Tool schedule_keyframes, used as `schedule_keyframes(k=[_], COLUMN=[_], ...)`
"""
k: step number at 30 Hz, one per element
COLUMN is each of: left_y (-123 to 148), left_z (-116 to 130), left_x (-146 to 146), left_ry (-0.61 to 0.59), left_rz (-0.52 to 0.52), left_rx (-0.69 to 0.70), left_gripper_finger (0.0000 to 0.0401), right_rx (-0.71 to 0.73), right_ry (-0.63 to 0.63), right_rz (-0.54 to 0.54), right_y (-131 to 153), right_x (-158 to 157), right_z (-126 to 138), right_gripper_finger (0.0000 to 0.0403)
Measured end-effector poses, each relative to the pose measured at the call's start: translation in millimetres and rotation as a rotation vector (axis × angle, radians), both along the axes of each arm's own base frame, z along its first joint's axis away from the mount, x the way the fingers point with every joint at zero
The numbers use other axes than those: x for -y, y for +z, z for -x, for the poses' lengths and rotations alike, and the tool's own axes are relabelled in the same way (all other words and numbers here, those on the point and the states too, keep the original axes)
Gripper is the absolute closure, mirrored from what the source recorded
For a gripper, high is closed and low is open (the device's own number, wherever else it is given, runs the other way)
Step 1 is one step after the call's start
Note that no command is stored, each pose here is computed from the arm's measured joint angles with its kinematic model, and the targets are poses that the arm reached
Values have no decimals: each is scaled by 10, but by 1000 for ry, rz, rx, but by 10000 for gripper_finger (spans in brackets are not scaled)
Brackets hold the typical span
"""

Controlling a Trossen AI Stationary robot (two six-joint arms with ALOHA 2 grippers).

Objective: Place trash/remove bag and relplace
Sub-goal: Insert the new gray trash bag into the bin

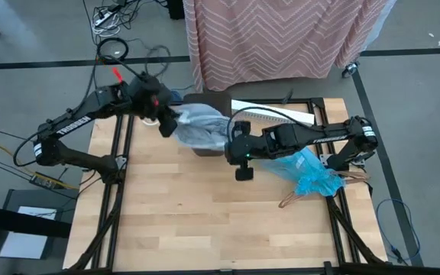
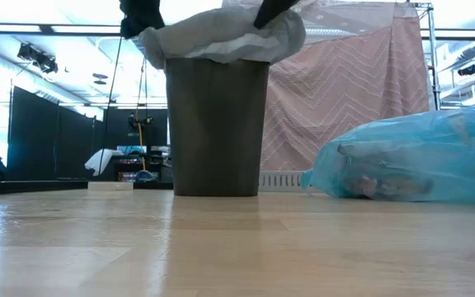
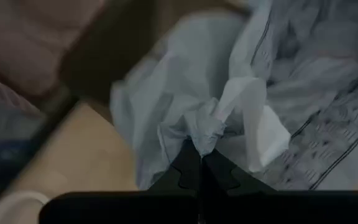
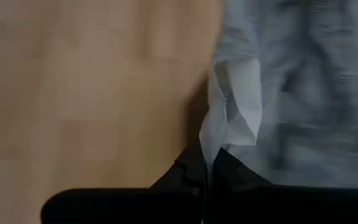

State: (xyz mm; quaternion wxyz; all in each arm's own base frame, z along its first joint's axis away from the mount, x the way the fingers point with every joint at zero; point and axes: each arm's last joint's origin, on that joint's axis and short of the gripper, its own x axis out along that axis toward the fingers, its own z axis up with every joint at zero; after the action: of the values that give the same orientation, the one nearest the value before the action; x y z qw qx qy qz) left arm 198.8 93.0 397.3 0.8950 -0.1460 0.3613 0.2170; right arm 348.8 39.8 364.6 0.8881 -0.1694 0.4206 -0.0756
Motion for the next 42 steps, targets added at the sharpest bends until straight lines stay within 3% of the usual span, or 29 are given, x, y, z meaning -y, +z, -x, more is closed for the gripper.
schedule_keyframes(k=[2, 4, 8, 14, 19, 22, 26, 33, 37, 42], left_y=[-126, -226, -249, 71, 287, 290, 95, -172, -322, -383], left_z=[-22, -36, -62, -16, 43, 82, 46, 66, 104, 153], left_x=[21, 25, 1, -25, -24, -7, 9, 144, 230, 314], left_ry=[-17, -18, 6, 23, 94, 100, 113, 91, 105, 119], left_rz=[40, 49, 9, -212, -287, -283, -206, -153, -100, -63], left_rx=[-28, -62, -53, -32, 7, 10, -40, -71, -75, -58], left_gripper_finger=[398, 398, 398, 398, 398, 398, 398, 398, 398, 398], right_rx=[-31, -59, -114, -214, -258, -233, -202, -239, -282, -324], right_ry=[56, 87, 99, 106, 58, 53, 82, 111, 114, 130], right_rz=[-61, -43, 170, 369, 475, 407, 290, 265, 204, 211], right_y=[-19, -31, -15, 4, 59, 55, 12, -125, -312, -515], right_x=[-24, -25, 40, 324, 529, 574, 464, 294, 266, 216], right_z=[14, 27, 66, 87, 132, 130, 104, 110, 120, 126], right_gripper_finger=[403, 403, 403, 403, 403, 403, 403, 403, 403, 403])
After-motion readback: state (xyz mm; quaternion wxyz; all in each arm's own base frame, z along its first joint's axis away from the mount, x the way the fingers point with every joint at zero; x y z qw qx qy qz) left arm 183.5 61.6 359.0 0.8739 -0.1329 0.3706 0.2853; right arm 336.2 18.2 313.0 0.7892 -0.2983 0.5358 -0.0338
